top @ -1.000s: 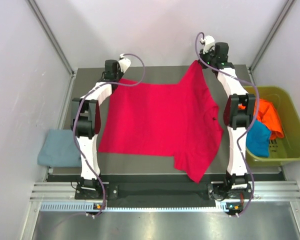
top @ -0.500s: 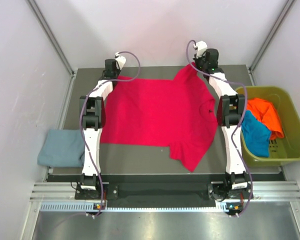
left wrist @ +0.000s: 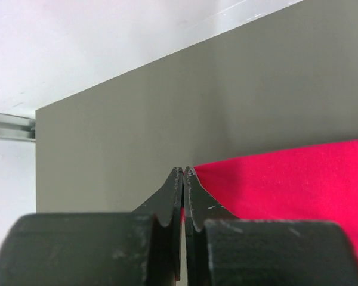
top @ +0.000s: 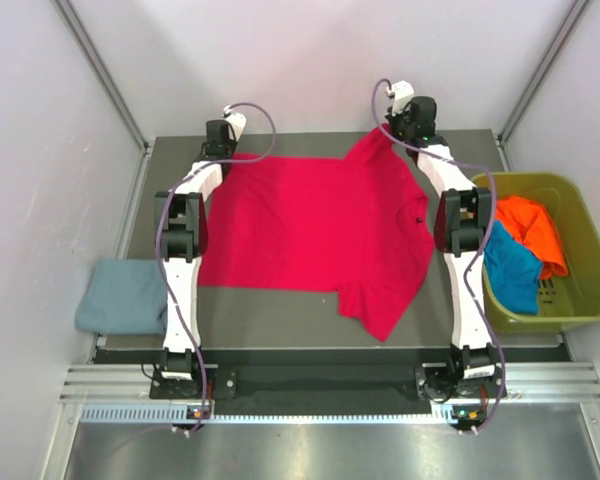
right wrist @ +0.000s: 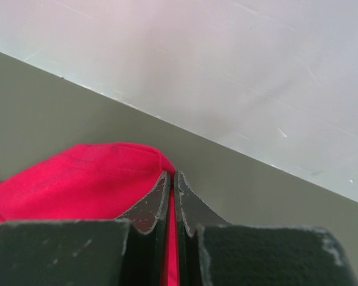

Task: Fold and stack the t-shirts
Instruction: Fold the tshirt

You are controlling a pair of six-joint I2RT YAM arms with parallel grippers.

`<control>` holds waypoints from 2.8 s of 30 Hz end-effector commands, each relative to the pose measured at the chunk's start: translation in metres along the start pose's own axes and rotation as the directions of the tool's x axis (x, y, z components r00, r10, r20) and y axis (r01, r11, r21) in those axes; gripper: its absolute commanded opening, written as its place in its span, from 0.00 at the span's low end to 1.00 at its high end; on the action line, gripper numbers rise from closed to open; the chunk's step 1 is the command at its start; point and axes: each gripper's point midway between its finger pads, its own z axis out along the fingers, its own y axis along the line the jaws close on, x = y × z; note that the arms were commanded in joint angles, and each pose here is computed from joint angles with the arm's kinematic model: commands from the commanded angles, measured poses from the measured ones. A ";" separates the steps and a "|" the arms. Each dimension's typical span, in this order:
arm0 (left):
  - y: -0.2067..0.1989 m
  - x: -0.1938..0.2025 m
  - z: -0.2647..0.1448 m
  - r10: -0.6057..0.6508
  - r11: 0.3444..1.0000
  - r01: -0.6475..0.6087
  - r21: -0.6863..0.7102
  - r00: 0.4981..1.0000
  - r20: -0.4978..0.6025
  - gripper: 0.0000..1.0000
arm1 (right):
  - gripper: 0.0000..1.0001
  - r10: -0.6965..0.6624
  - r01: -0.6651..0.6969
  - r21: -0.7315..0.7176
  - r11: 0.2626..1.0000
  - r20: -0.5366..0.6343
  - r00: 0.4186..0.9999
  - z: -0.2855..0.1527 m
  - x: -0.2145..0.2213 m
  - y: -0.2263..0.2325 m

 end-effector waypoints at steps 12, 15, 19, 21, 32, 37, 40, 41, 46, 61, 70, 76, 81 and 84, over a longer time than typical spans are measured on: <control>0.050 -0.084 -0.086 -0.039 0.999 0.035 0.040 0.993 0.110 0.00 | 0.00 0.000 0.006 -0.148 0.989 0.038 0.999 -0.123 -0.104 0.029; 0.048 -0.077 -0.101 -0.034 0.998 0.028 0.063 0.995 0.095 0.00 | 0.00 0.011 -0.014 -0.171 0.985 -0.023 1.000 -0.141 -0.084 0.037; 0.047 -0.071 -0.119 -0.039 0.996 0.033 0.083 0.996 0.080 0.00 | 0.00 0.015 -0.029 -0.196 0.980 -0.069 0.998 -0.160 -0.074 0.046; 0.044 -0.062 -0.124 -0.041 0.995 0.036 0.089 0.997 0.058 0.00 | 0.00 0.014 -0.029 -0.201 0.979 -0.076 0.997 -0.170 -0.075 0.048; 0.042 -0.042 -0.155 -0.065 0.993 0.063 0.104 0.998 0.016 0.00 | 0.00 0.029 -0.058 -0.222 0.973 -0.130 0.991 -0.223 -0.060 0.064; 0.048 -0.041 -0.169 -0.074 0.992 0.072 0.099 0.997 0.018 0.00 | 0.00 0.045 -0.068 -0.216 0.974 -0.111 0.993 -0.242 -0.069 0.066; 0.051 -0.041 -0.176 -0.078 0.992 0.076 0.101 0.997 0.018 0.00 | 0.00 0.039 -0.064 -0.221 0.973 -0.116 0.993 -0.252 -0.069 0.070; 0.053 -0.040 -0.177 -0.080 0.992 0.077 0.098 0.997 0.018 0.00 | 0.00 0.041 -0.069 -0.224 0.972 -0.129 0.991 -0.254 -0.063 0.072; 0.053 -0.033 -0.184 -0.080 0.992 0.079 0.101 0.997 0.003 0.00 | 0.00 0.044 -0.080 -0.237 0.968 -0.153 0.987 -0.267 -0.053 0.079; 0.031 0.014 -0.196 -0.078 0.984 0.093 0.150 0.992 -0.100 0.00 | 0.00 0.030 -0.099 -0.280 0.955 -0.238 0.971 -0.289 -0.011 0.098; 0.012 0.055 -0.199 -0.134 0.972 0.176 0.155 0.958 -0.253 0.00 | 0.00 0.030 -0.155 -0.366 0.917 -0.325 0.945 -0.299 0.028 0.136; 0.006 0.071 -0.202 -0.176 0.963 0.232 0.137 0.927 -0.331 0.08 | 0.00 0.027 -0.166 -0.379 0.910 -0.347 0.938 -0.297 0.036 0.141; 0.038 0.052 -0.207 -0.260 0.964 0.267 -0.009 0.928 -0.267 0.44 | 0.20 0.019 -0.150 -0.384 0.911 -0.325 0.946 -0.301 0.020 0.137; 0.057 0.015 -0.210 -0.299 0.954 0.297 -0.033 0.944 -0.143 0.51 | 0.31 0.006 -0.114 -0.373 0.921 -0.280 0.960 -0.304 -0.001 0.131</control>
